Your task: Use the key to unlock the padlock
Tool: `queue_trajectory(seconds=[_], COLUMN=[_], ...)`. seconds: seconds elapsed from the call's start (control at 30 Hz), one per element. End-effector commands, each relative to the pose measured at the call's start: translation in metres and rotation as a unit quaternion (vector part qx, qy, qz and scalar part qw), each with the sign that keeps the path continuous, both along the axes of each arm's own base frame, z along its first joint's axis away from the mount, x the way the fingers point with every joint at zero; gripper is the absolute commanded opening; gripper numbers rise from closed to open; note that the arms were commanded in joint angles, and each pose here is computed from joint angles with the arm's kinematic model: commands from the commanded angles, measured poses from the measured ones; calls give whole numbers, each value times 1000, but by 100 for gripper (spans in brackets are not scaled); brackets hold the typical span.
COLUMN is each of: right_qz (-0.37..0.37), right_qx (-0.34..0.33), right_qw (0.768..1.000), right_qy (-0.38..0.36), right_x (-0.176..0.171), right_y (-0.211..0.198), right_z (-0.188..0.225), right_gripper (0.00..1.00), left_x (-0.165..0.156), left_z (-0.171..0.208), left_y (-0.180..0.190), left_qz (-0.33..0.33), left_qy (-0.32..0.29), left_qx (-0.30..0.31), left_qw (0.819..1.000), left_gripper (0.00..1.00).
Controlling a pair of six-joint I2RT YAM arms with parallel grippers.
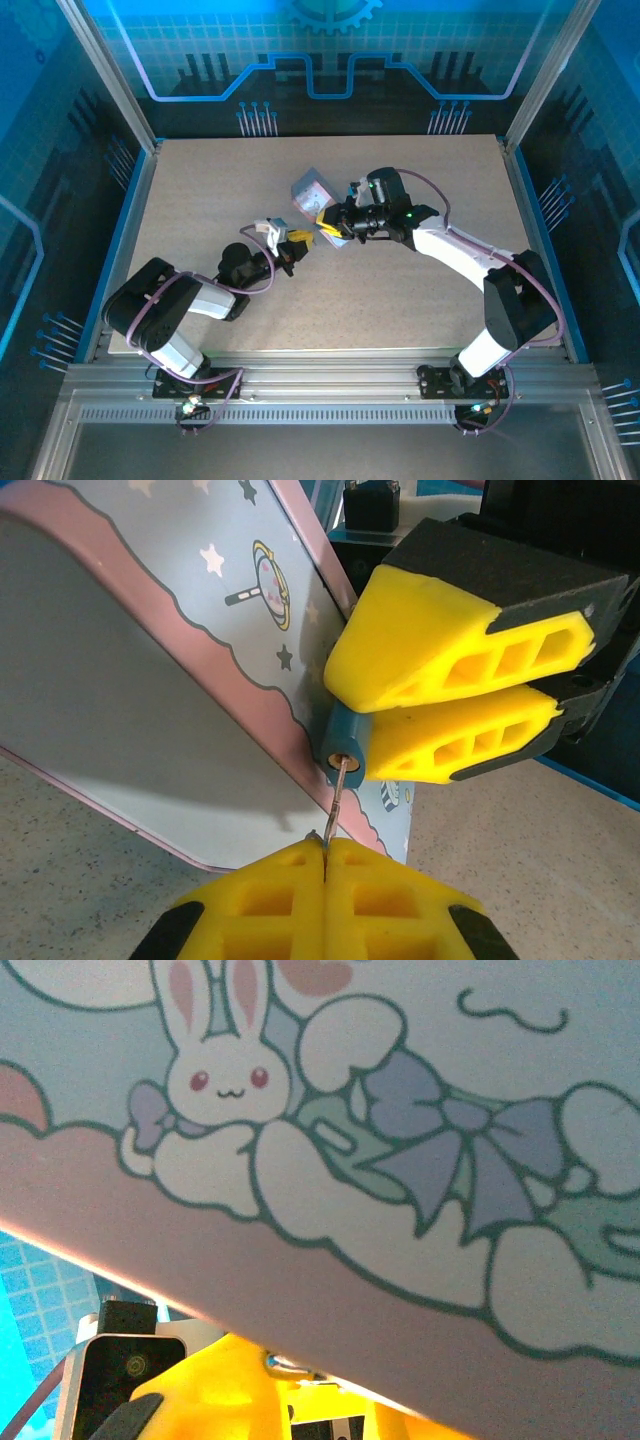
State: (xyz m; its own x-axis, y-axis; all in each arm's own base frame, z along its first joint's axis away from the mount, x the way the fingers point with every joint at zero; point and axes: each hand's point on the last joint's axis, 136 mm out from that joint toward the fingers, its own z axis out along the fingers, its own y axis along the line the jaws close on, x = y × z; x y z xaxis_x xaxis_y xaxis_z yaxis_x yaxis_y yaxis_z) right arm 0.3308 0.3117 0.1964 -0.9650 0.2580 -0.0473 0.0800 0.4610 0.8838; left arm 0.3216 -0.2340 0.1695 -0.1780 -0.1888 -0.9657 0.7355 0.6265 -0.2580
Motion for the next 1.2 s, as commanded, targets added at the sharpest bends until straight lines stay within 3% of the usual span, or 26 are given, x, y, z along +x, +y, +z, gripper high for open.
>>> queue_trajectory(seconds=[0.0,0.67,1.17], right_qz=[24,51,87], right_qx=[14,-8,-81], right_qw=[998,997,991], right_qy=[-49,-55,-62], right_x=[-3,-9,-15], right_y=[3,10,4], right_z=[28,24,-10], right_gripper=[0,0,0], left_x=[1,6,8], left_z=[15,13,14], left_y=[-4,-17,-30], left_qz=[2,-28,-75], left_qy=[-40,-29,-1], left_qx=[3,-3,-28], left_qw=[999,999,997], left_gripper=[0,0,0])
